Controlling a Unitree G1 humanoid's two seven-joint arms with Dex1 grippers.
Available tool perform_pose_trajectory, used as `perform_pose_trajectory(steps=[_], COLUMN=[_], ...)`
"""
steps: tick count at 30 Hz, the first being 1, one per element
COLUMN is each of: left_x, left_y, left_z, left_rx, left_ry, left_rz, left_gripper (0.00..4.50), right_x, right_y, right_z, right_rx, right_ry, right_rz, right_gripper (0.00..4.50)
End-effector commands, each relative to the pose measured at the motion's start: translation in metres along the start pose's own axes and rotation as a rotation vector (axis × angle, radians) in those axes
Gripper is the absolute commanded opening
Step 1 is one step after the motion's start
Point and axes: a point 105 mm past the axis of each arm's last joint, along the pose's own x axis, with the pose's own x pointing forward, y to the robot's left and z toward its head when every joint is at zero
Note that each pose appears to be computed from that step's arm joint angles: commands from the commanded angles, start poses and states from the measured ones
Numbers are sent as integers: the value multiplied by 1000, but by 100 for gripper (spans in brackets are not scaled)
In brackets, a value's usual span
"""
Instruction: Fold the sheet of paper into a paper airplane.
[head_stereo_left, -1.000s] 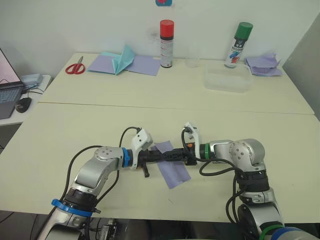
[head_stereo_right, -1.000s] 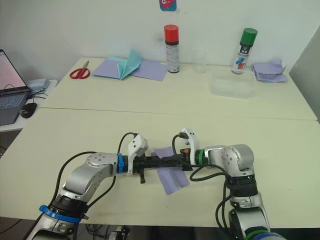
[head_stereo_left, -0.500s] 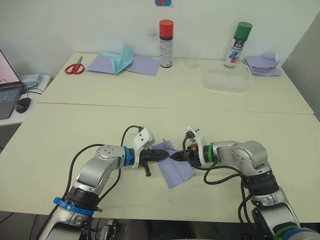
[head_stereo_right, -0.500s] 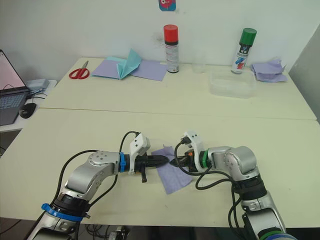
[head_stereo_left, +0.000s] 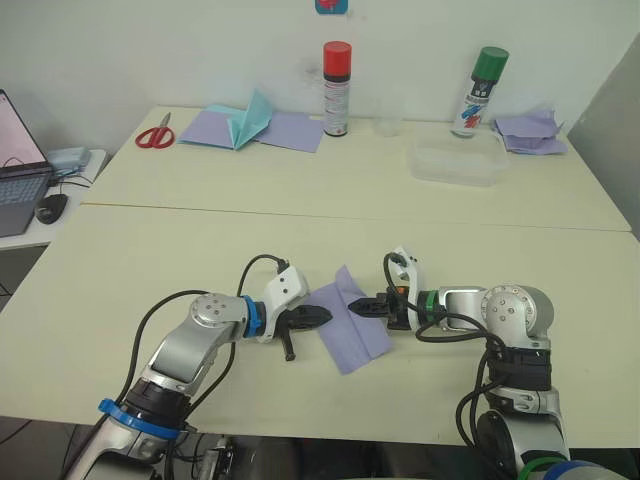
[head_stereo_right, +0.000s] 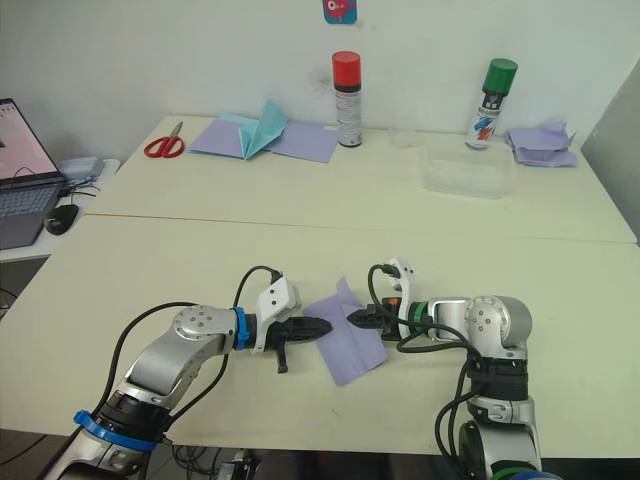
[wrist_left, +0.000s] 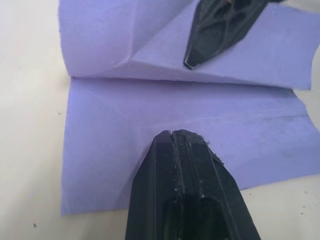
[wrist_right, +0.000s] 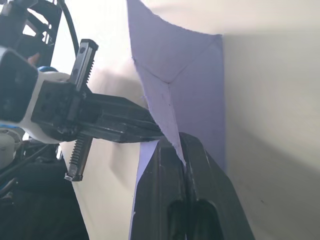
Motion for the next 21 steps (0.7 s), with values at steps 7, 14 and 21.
perform_pose_trajectory(steps=[7,14,21], left_x=[7,16,19], left_y=[9,13,13], left_z=[-8,-2,-4], left_rx=[92,134,161], left_ry=[70,56,73], left_rz=[-23,-36,-61], left_gripper=[0,0,0], right_x=[-37,-46,-49], right_y=[-23,-30,-29], right_z=[15,0,-21], right_rx=[-20,-4,19], right_ry=[-57,-20,6], right_rz=[-107,-116,-97], right_gripper=[2,2,2])
